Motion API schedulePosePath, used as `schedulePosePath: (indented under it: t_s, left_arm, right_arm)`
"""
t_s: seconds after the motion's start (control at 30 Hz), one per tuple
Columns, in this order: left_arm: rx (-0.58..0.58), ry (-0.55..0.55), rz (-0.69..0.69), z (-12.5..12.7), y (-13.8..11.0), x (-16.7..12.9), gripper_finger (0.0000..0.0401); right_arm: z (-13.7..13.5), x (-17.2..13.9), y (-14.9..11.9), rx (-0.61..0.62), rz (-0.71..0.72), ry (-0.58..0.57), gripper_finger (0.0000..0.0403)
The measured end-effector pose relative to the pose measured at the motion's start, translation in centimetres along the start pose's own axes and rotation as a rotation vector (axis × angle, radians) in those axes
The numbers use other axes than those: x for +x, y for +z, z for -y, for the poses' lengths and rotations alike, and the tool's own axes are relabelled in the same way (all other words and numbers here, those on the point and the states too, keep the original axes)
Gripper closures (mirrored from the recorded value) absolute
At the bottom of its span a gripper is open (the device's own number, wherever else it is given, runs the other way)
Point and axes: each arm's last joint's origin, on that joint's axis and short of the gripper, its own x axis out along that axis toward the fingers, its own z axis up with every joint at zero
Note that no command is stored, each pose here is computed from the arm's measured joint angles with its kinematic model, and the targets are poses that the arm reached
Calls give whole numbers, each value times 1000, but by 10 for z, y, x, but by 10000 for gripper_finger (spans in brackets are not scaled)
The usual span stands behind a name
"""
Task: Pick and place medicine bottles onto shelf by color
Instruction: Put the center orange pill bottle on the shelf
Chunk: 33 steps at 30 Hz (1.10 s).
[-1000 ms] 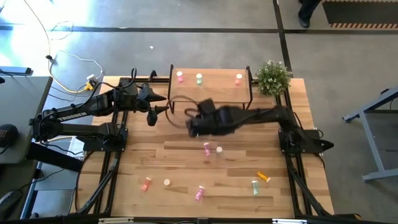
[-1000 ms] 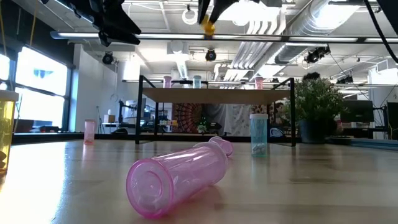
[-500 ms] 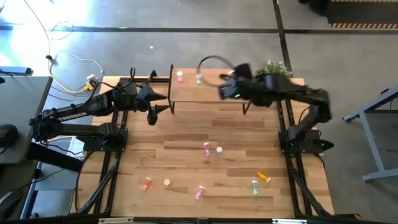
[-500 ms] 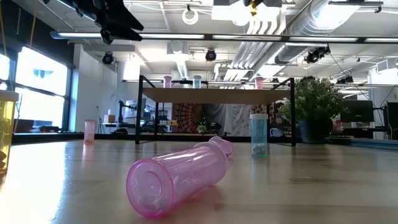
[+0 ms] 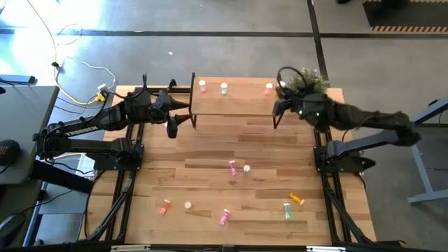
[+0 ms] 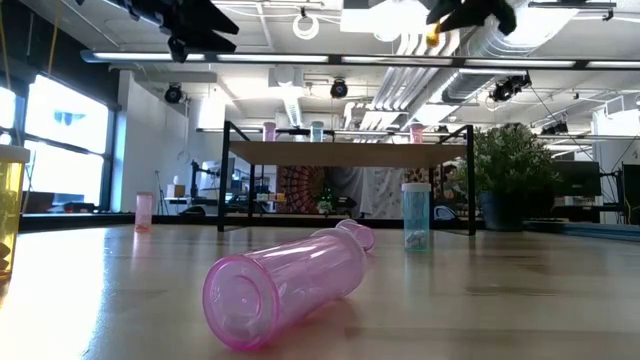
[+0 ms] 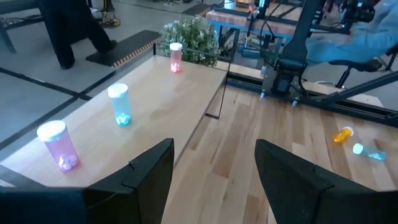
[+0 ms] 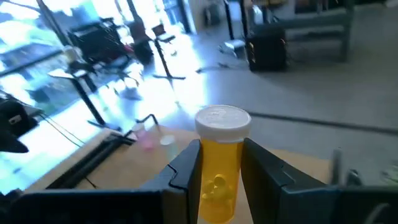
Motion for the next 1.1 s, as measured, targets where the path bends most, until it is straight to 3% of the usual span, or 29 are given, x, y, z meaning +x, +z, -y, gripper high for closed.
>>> schedulePosePath:
  t_s: [0.27, 0.47, 0.7, 1.1]
  left_arm:
    - [1, 0, 2, 0, 0, 0, 186]
    - [0, -1, 2, 0, 0, 0, 186]
    - [0, -1, 2, 0, 0, 0, 186]
    - [1, 0, 3, 0, 0, 0, 186]
  right_arm:
    - [3, 29, -75, -48, 150, 84, 320]
    - [-9, 51, -103, -173, 181, 105, 320]
    - [-25, 87, -122, -242, 134, -8, 320]
    - [-38, 140, -132, -225, 165, -185, 320]
